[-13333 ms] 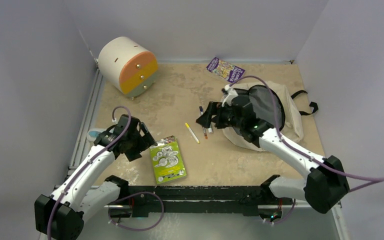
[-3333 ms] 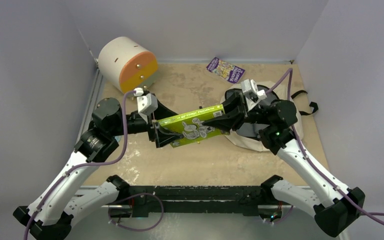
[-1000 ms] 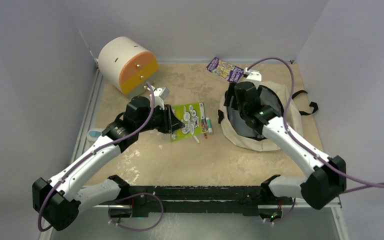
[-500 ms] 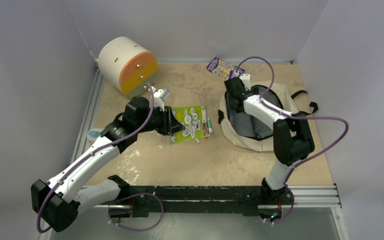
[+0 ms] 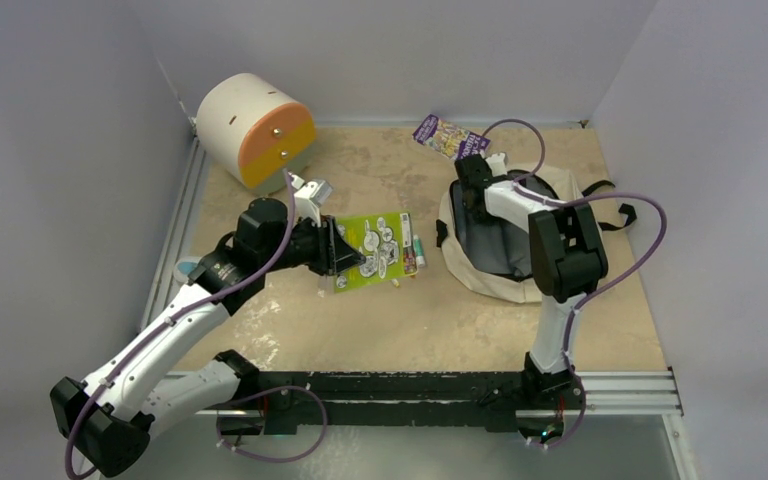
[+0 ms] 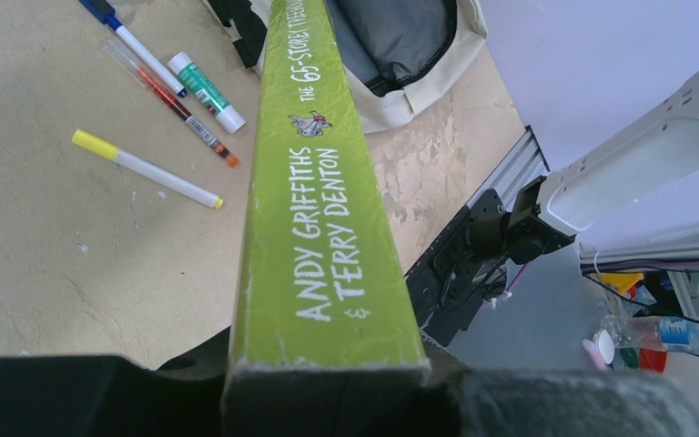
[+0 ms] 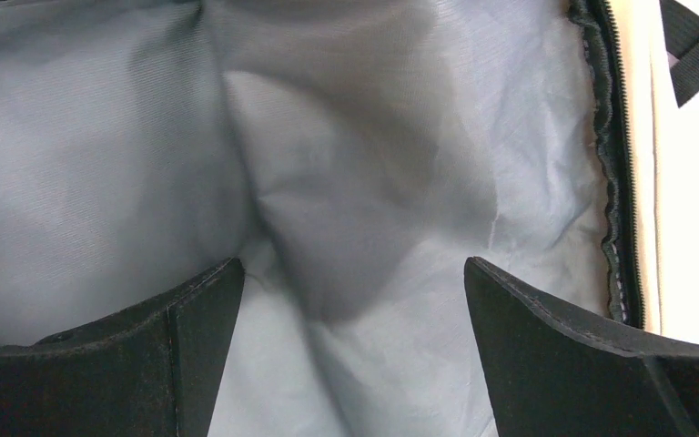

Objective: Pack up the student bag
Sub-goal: Place the book in the student bag.

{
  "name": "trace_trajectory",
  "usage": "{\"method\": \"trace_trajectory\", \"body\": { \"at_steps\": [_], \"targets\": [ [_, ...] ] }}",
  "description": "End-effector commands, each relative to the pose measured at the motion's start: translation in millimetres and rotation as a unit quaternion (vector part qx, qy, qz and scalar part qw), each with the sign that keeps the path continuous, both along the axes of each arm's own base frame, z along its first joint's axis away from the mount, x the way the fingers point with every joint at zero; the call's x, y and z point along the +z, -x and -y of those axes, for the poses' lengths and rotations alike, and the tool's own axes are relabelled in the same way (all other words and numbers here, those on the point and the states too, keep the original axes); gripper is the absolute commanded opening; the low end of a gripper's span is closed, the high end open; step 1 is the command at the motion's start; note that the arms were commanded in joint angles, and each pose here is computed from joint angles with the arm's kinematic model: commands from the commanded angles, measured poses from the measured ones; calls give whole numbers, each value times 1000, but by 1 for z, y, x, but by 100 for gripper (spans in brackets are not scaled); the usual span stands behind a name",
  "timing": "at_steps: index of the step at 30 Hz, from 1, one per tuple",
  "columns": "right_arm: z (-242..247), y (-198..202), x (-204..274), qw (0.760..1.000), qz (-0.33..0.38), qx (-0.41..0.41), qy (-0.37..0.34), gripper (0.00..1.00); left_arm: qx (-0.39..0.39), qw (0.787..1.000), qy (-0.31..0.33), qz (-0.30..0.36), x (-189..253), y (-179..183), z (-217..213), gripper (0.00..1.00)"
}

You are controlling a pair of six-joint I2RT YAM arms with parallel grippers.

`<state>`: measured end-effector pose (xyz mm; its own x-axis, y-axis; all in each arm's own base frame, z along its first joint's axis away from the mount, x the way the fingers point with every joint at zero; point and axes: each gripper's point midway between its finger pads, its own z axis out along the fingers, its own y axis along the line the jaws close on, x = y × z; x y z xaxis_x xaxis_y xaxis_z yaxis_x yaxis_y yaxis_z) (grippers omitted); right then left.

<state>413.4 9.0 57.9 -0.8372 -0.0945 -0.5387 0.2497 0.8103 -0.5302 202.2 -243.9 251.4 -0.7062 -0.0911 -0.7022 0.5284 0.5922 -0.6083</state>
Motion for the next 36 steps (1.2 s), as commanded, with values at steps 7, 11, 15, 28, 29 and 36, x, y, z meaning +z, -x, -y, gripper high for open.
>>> {"method": "trace_trajectory", "body": {
  "at_steps": [7,11,15,28,29,36],
  "targets": [
    [49,-9,15,996,7,-51,70,90,-11,997,41,62,40,-1,4,0],
    [49,-10,9,997,2,-48,63,82,-12,997,43,60,40,-1,5,0],
    [44,-13,11,998,10,-45,43,59,-13,997,45,58,39,-2,6,0],
    [10,-20,50,996,57,1,-75,0,-8,993,104,52,63,-28,31,0],
    [5,-21,52,994,61,7,-90,0,-6,993,109,50,64,-31,34,0],
    [-22,-31,85,979,100,41,-171,0,12,989,142,39,74,-61,53,0]
  ]
}}
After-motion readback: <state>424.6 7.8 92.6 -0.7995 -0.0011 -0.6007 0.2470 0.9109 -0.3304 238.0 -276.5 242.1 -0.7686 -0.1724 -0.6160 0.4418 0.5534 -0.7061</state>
